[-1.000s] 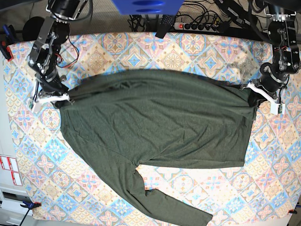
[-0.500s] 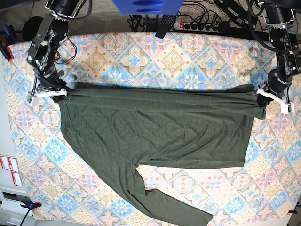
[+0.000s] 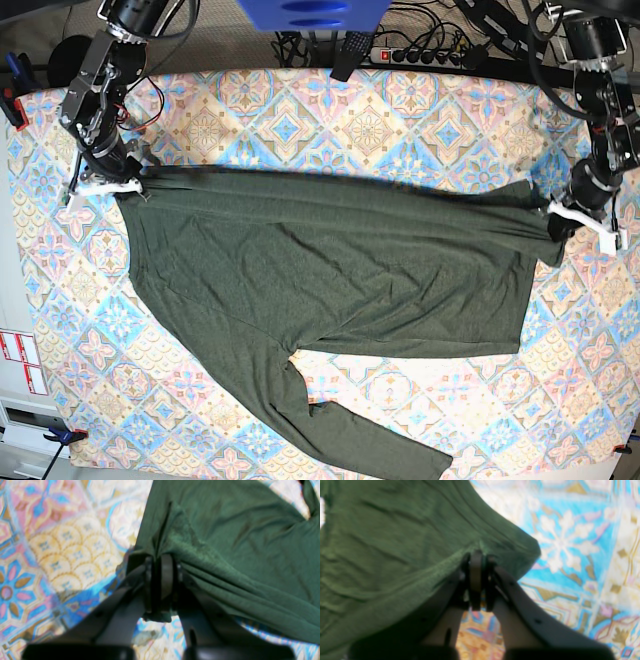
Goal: Fold the T-shirt properly
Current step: 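Lift the shirt with both grippers and pull it toward the robot, then hold the shoulders and lower the shirt back onto the table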
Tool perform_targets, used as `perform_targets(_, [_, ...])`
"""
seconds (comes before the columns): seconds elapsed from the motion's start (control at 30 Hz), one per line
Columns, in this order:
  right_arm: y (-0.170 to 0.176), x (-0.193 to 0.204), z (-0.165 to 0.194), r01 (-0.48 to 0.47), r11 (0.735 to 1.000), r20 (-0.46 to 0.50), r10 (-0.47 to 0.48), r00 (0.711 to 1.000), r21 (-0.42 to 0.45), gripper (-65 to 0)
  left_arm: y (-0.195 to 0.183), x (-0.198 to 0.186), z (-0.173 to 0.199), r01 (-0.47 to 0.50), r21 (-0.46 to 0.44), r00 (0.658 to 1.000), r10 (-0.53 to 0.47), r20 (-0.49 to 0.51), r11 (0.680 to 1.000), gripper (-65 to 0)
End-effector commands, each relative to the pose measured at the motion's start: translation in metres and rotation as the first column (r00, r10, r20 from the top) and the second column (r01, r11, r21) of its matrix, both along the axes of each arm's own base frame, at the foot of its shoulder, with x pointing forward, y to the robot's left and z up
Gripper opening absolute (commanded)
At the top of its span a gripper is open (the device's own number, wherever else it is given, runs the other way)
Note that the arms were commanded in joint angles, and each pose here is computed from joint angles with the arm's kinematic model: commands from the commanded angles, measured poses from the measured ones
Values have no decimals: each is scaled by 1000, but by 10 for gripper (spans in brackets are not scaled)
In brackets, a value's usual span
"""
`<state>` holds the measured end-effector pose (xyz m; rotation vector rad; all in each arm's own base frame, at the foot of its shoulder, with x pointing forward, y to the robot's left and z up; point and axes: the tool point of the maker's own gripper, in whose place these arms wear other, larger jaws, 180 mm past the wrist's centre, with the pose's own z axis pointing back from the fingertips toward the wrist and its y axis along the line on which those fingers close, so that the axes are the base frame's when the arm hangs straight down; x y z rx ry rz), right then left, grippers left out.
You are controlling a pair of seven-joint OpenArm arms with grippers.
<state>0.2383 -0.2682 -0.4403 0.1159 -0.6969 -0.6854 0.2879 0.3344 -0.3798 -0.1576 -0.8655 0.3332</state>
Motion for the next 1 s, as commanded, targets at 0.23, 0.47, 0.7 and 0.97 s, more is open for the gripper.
perform_targets(0.23, [-8, 57, 26, 20, 1000, 124, -19, 992, -5, -650, 7, 26, 12, -43, -14, 997, 44, 62, 999, -650])
perform_targets(0.47, [-1, 59, 3, 28, 998, 73, -32, 997, 49, -648, 4, 27, -1, -62, -50, 997, 64, 41, 997, -650])
perform_targets(0.7, [4, 64, -7, 30, 996, 55, -34, 998, 80, -646, 16, 25, -27, -121, -94, 993, 120, -24, 988, -650])
perform_targets(0.97, [3, 64, -6, 30, 997, 58, -34, 998, 76, -571, 18, 18, -41, -97, 0, 991, 97, -89, 995, -650])
